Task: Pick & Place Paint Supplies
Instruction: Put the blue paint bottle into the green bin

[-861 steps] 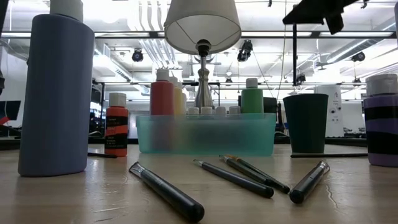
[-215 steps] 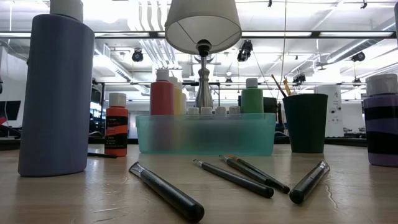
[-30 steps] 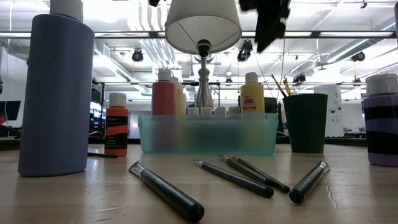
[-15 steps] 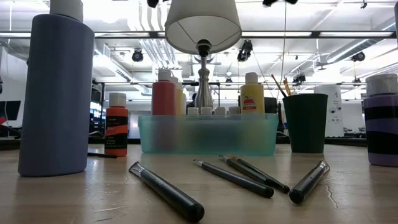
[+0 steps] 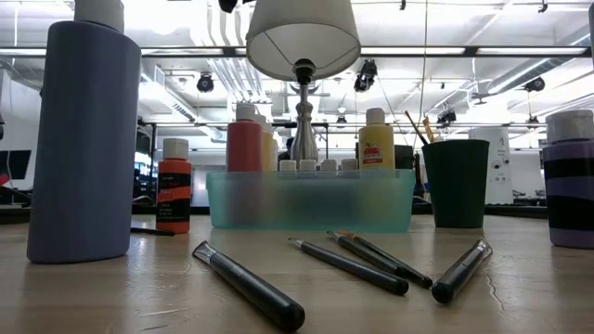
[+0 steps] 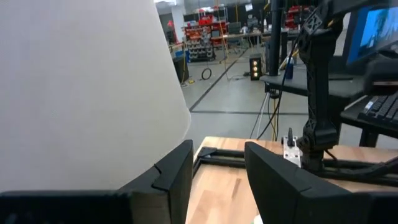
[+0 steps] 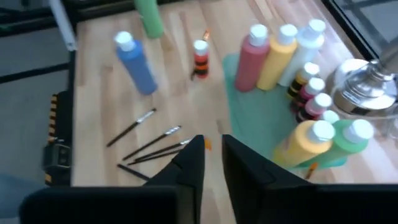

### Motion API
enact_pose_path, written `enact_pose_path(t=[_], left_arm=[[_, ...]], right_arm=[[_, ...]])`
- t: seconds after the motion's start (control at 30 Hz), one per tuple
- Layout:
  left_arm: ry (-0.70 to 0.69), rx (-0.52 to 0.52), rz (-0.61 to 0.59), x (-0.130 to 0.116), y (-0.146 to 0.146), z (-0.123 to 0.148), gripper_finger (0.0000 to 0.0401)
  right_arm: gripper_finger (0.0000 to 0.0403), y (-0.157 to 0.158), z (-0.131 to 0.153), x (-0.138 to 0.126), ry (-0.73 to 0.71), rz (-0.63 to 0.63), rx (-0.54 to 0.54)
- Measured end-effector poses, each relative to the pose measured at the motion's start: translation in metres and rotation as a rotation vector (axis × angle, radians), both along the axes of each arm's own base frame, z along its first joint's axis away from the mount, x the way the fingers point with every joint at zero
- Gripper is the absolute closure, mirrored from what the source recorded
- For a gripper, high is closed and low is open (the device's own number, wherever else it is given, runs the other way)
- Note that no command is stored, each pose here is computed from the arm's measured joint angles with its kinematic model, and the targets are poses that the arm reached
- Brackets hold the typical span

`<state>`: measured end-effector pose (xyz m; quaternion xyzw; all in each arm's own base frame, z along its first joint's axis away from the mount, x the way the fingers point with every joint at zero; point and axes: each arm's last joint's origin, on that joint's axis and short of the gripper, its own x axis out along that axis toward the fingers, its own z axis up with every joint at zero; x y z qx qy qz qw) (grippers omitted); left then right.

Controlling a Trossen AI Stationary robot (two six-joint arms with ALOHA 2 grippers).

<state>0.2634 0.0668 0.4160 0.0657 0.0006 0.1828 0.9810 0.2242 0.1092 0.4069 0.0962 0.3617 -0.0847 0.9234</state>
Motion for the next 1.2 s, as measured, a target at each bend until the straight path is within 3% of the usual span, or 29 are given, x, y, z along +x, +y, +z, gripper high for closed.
enact_pose_path(t=[0.13, 0.3, 0.4, 0.53, 0.63, 0.93, 1.2], left_arm=[[-0.042, 0.011, -0.011, 0.000, -0.001, 0.004, 0.0250], [-0.044, 0.016, -0.024, 0.000, -0.006, 0.005, 0.0253], [-0.069, 0.081, -0.036, 0.001, -0.017, 0.010, 0.0262], [-0.132, 0.122, -0.073, 0.001, -0.031, 0.021, 0.0274], [-0.171, 0.115, -0.097, -0.003, -0.040, 0.034, 0.0276], [-0.263, 0.057, -0.160, -0.024, -0.055, 0.053, 0.0276], [-0.306, 0.029, -0.163, -0.036, -0.055, 0.060, 0.0276]], right_arm=[[0.0390, 0.019, 0.002, -0.011, -0.008, 0.058, 0.020], [0.0392, 0.036, -0.004, -0.021, 0.041, 0.102, 0.025], [0.0394, 0.045, -0.006, -0.029, 0.073, 0.142, 0.007], [0.0394, 0.057, -0.001, -0.041, 0.058, 0.164, 0.074], [0.0394, 0.070, 0.002, -0.050, 0.052, 0.223, 0.077], [0.0394, 0.098, -0.014, -0.062, 0.165, 0.473, -0.055], [0.0390, 0.105, -0.023, -0.056, 0.209, 0.480, -0.054]])
